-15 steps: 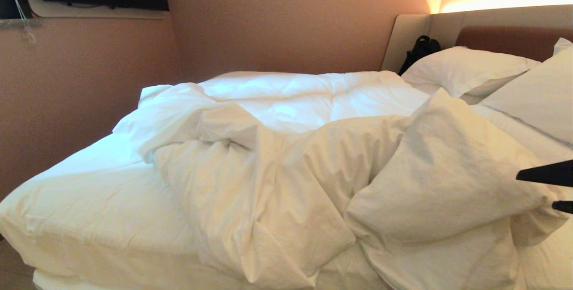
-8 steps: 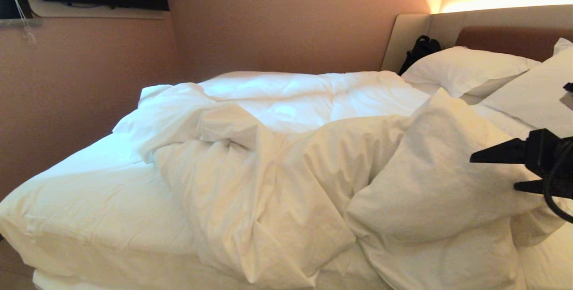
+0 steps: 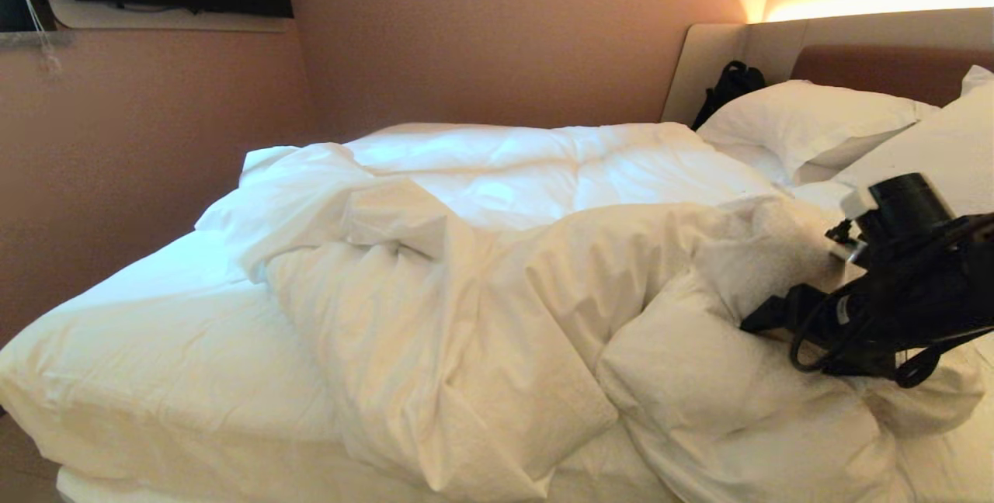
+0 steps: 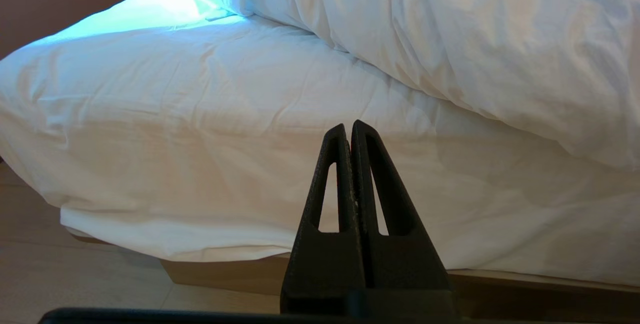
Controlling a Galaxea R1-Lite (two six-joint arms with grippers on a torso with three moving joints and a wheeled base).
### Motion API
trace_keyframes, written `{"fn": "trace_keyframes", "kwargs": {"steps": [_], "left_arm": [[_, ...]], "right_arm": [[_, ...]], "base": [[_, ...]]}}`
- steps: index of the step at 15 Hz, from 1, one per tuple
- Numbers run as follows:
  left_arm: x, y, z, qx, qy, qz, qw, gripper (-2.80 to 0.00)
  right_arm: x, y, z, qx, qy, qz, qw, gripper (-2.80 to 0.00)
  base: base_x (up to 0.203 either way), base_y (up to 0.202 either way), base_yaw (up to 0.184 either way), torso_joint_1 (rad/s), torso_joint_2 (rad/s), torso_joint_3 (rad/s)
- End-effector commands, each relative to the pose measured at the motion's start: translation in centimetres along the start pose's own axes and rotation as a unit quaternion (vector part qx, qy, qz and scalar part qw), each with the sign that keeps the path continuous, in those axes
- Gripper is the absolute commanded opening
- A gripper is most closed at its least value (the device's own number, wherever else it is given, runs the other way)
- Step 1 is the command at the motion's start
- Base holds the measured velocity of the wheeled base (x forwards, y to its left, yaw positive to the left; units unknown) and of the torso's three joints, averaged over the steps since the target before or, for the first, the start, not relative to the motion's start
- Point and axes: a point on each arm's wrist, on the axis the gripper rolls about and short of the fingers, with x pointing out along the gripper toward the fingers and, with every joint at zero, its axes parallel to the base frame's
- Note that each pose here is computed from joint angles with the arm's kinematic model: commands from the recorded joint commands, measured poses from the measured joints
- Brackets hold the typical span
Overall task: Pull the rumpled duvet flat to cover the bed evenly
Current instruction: Hold the folded corner of the quilt
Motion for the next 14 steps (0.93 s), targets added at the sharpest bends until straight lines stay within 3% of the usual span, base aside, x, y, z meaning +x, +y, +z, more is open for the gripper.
{"fn": "trace_keyframes", "kwargs": {"steps": [1,5,7,14], "left_arm": [[0.0,0.0,0.0,0.0,0.0,0.0,1.0,-2.8],[0.0,0.0,0.0,0.0,0.001,0.0,1.0,-2.8],[0.0,0.0,0.0,0.0,0.001,0.0,1.0,-2.8],[0.0,0.0,0.0,0.0,0.001,0.0,1.0,-2.8]], "right_arm": [[3.6,0.2,1.9,0.01,-0.04,0.064,0.997,0.0],[7.9,-3.2,3.7,0.058,0.006,0.119,0.991,0.0],[8.9,-3.4,3.6,0.067,0.029,0.154,0.985,0.0],[10.7,-4.0,2.9,0.06,0.013,0.169,0.984,0.0]], "base": [[0.0,0.0,0.0,0.0,0.0,0.0],[0.0,0.0,0.0,0.0,0.0,0.0],[0.0,0.0,0.0,0.0,0.0,0.0],[0.0,0.0,0.0,0.0,0.0,0.0]]}}
